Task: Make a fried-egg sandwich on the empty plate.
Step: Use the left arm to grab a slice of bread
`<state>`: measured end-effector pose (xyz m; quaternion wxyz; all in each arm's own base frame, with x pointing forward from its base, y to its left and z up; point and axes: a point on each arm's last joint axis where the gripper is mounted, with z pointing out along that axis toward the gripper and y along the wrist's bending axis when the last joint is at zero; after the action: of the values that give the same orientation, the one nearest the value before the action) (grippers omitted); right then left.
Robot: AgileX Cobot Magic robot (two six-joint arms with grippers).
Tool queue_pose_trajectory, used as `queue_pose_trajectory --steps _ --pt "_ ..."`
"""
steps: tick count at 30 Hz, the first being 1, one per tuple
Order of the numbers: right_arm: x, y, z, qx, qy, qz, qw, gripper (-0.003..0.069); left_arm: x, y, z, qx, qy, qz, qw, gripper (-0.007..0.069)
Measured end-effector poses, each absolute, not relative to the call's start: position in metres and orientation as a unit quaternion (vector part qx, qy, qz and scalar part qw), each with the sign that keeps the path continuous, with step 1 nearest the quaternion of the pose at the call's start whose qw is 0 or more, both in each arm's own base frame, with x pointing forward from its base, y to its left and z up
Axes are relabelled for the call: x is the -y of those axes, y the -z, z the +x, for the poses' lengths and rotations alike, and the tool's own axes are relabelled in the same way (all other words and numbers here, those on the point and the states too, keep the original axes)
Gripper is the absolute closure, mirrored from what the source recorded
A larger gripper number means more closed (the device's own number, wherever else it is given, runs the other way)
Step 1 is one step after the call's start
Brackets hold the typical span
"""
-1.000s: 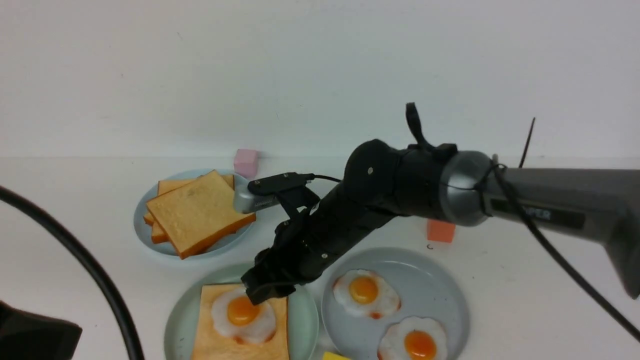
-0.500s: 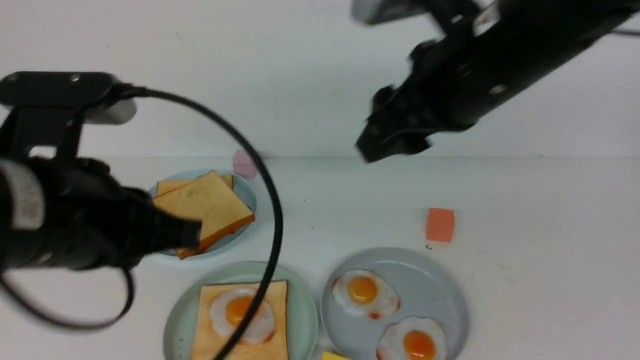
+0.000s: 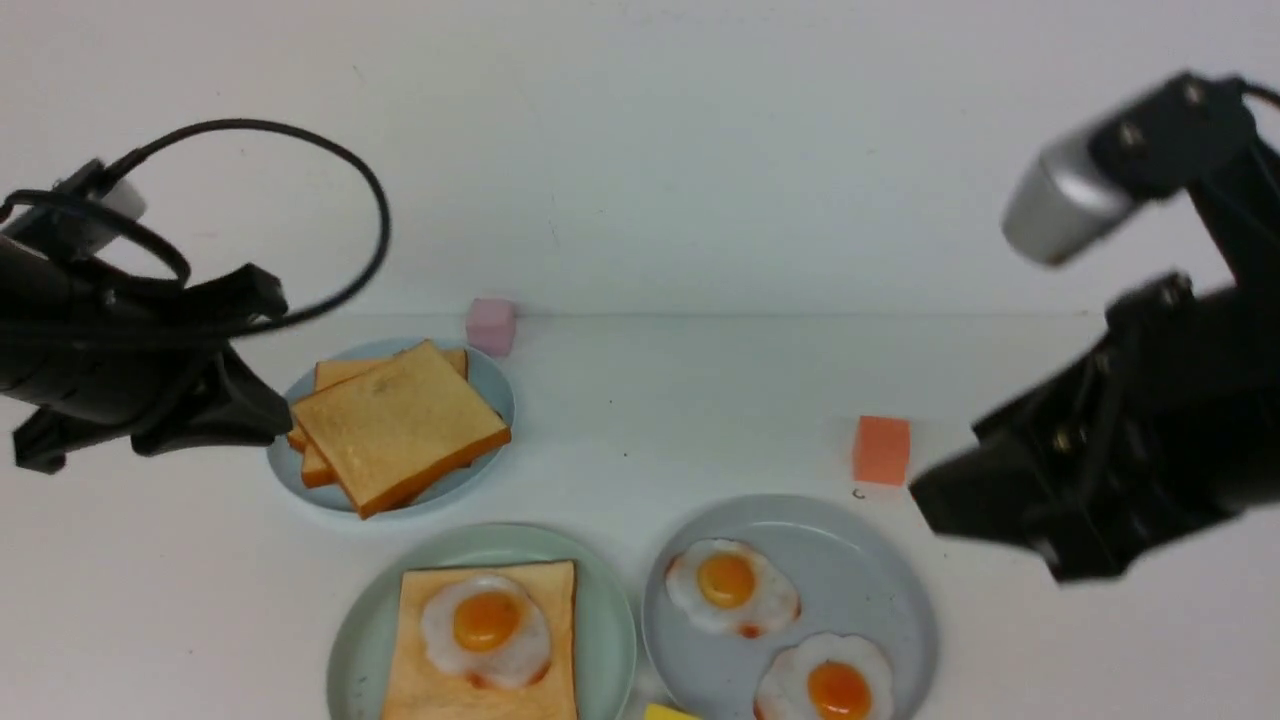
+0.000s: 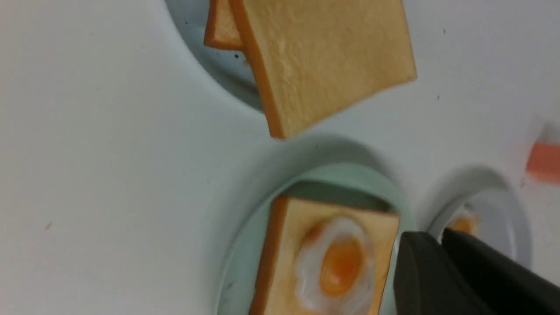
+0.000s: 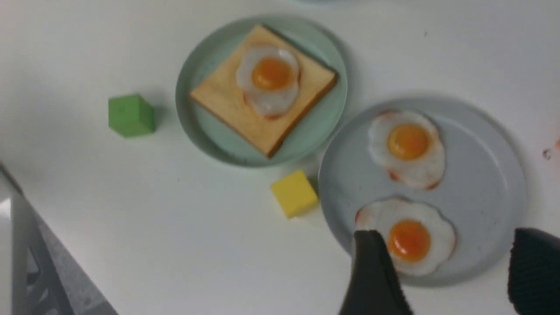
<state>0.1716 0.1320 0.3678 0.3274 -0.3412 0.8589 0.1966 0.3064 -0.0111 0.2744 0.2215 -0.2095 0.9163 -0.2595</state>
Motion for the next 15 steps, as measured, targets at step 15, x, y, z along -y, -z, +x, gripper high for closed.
queue_pose_trajectory --steps 15 --pt "-0.131 -0.362 0.167 -0.861 -0.202 -0.343 0.316 0.0232 -0.001 -0.192 0.364 -0.901 0.276 -0.265 0.204 0.0232"
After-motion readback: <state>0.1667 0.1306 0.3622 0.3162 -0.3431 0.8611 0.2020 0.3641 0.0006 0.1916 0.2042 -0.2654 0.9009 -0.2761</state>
